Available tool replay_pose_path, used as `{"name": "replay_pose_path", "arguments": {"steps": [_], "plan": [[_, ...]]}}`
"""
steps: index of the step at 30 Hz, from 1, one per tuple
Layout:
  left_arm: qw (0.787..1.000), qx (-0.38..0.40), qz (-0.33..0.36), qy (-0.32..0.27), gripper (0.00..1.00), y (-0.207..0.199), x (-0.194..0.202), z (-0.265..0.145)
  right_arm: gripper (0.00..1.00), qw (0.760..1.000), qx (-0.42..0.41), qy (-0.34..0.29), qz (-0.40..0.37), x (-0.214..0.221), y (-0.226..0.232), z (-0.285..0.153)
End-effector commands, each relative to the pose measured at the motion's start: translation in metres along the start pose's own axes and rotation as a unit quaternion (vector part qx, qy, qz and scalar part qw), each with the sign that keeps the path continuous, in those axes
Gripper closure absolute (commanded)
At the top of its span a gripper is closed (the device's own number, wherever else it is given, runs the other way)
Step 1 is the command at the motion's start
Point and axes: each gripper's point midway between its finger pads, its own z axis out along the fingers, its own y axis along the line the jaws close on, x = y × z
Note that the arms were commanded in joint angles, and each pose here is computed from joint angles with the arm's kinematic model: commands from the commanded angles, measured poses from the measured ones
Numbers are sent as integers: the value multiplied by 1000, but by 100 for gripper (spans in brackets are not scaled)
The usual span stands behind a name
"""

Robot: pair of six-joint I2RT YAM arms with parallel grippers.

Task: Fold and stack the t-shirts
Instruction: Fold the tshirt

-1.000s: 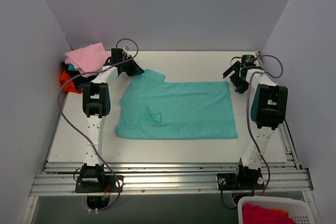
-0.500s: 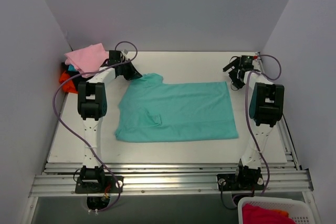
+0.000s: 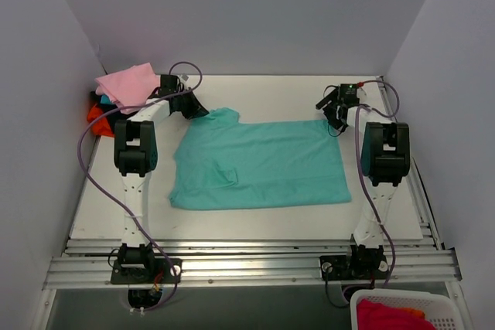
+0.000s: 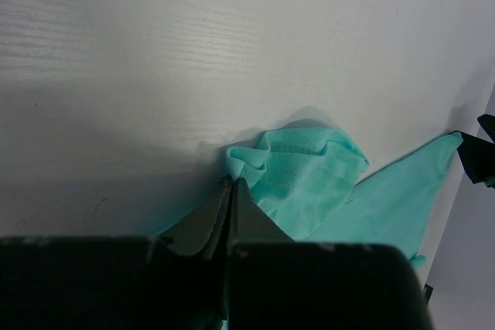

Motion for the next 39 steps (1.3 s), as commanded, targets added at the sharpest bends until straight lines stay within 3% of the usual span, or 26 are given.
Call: {"name": "replay_pose_path", "arguments": {"steps": [1,7,10,11,13,24,39], "plan": [[998,29,30,-37,98,-33,-29,-26,39,997,53,51,0,34,-31,-2],[999,28,30,-36,98,-30,-28,-27,46,997,63,47,-11,30,-37,-6],[999,28,30,-35,98,-29,-27,-27,65,996,71,48,-16,29,-43,-9],[999,28,29,-36,98,-28,-28,-28,84,995,79,54,-17,32,-48,-11],[999,28,28,-36,98,-28,-28,-28,100,995,84,54,-20,31,-50,-12],[998,28,31,-46,98,-31,-37,-38,100,994,91,48,-28,25,-53,-19],[994,56,46,-80,98,-82,-59,-88,100,999,32,4,-30,-32,12,-53]]}}
